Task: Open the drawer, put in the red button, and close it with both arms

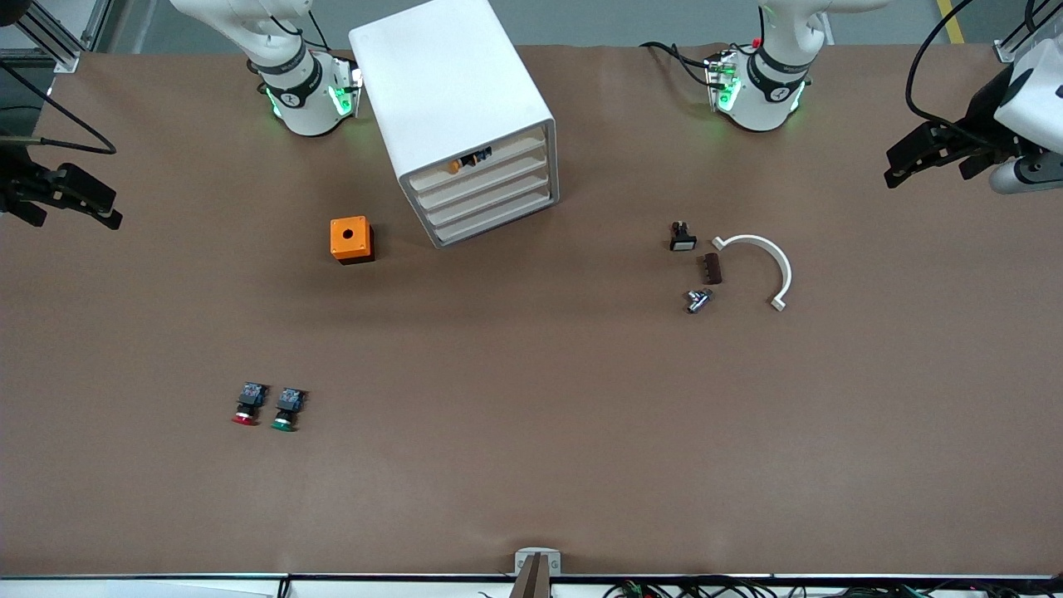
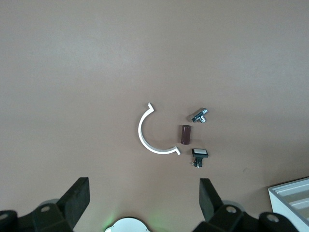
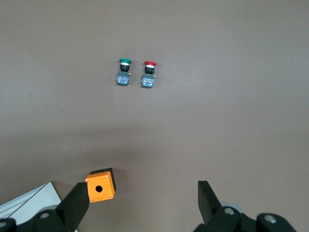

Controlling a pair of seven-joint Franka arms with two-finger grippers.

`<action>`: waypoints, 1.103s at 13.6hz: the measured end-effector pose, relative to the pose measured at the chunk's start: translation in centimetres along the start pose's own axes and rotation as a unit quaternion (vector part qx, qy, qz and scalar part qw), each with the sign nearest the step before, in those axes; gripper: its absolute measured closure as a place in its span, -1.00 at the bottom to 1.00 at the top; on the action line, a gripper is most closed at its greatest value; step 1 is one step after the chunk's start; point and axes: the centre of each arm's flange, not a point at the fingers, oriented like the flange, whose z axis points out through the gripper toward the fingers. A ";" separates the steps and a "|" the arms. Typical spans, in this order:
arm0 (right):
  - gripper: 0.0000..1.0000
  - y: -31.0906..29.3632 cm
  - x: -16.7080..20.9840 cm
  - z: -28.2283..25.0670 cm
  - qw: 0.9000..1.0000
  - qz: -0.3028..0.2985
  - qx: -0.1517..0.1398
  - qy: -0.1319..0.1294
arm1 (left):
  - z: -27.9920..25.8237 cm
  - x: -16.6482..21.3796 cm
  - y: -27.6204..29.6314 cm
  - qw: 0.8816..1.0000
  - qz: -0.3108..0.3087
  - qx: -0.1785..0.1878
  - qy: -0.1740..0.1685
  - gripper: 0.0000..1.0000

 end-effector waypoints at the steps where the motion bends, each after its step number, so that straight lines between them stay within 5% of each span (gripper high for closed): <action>1: -1.00 0.0 0.0 0.0 1.000 0.000 0.000 0.000 | -0.1 0.0 0.0 1.000 0.000 0.000 0.000 -1.00; 8: -1.00 -0.1 0.0 0.0 1.000 0.012 0.000 0.000 | 0.8 0.9 0.1 1.000 0.003 0.026 -0.003 -1.00; 15: -1.00 -0.8 1.2 2.4 1.000 0.006 0.000 -0.016 | 11.0 6.9 5.7 0.999 0.020 0.030 -0.040 -1.00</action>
